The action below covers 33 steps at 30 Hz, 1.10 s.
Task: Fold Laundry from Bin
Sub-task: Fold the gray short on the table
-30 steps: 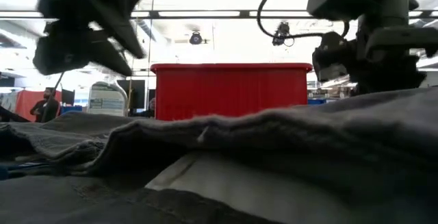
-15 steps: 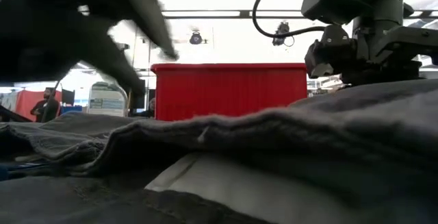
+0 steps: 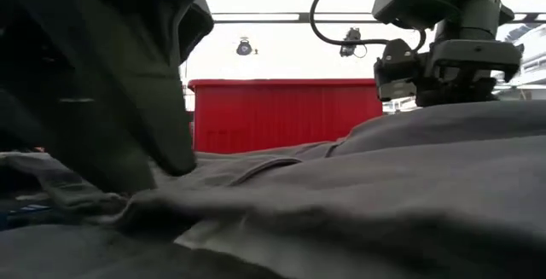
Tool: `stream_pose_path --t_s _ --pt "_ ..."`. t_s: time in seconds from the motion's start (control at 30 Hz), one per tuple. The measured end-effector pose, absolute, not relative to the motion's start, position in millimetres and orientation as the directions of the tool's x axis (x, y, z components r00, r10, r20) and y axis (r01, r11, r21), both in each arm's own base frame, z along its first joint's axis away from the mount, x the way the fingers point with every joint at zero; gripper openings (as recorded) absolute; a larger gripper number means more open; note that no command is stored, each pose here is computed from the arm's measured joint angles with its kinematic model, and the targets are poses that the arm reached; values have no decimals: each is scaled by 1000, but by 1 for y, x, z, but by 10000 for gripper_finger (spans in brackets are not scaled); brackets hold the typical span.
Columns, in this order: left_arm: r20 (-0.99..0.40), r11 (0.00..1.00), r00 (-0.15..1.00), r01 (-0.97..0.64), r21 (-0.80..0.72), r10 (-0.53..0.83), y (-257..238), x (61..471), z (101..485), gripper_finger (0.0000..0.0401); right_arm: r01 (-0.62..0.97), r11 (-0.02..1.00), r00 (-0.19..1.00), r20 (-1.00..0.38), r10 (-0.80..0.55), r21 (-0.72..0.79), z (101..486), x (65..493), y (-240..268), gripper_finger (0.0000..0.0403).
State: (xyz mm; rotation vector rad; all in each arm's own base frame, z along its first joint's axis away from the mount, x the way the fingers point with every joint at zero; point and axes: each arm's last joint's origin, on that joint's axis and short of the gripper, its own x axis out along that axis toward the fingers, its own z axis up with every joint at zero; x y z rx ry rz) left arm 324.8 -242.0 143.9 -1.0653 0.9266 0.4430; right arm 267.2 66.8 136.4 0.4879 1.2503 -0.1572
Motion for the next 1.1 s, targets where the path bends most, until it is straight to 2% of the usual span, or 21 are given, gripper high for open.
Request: stream_pose_path --t_s 0.27,0.53,0.67,0.77,0.83,1.1 --pt "-886 538 454 -727 -427 -90 -257 294 146 123 477 839 297 -946 127 262 136 263 74 162" --pt "-949 610 312 -760 -223 43 -237 259 167 123 520 790 275 -939 205 325 136 255 99 153" --pt "-948 598 315 -770 -221 56 -220 243 174 123 507 742 300 -896 326 439 138 256 117 153" --pt "-932 579 359 -770 -267 48 -215 229 181 123 489 725 338 -872 354 484 143 261 124 152" --pt "-921 570 385 -771 -285 60 -212 218 185 123 467 732 367 -862 351 497 149 267 123 152" --pt "-902 565 429 -757 -328 52 -203 201 195 123 428 805 353 -896 268 410 154 275 102 152"
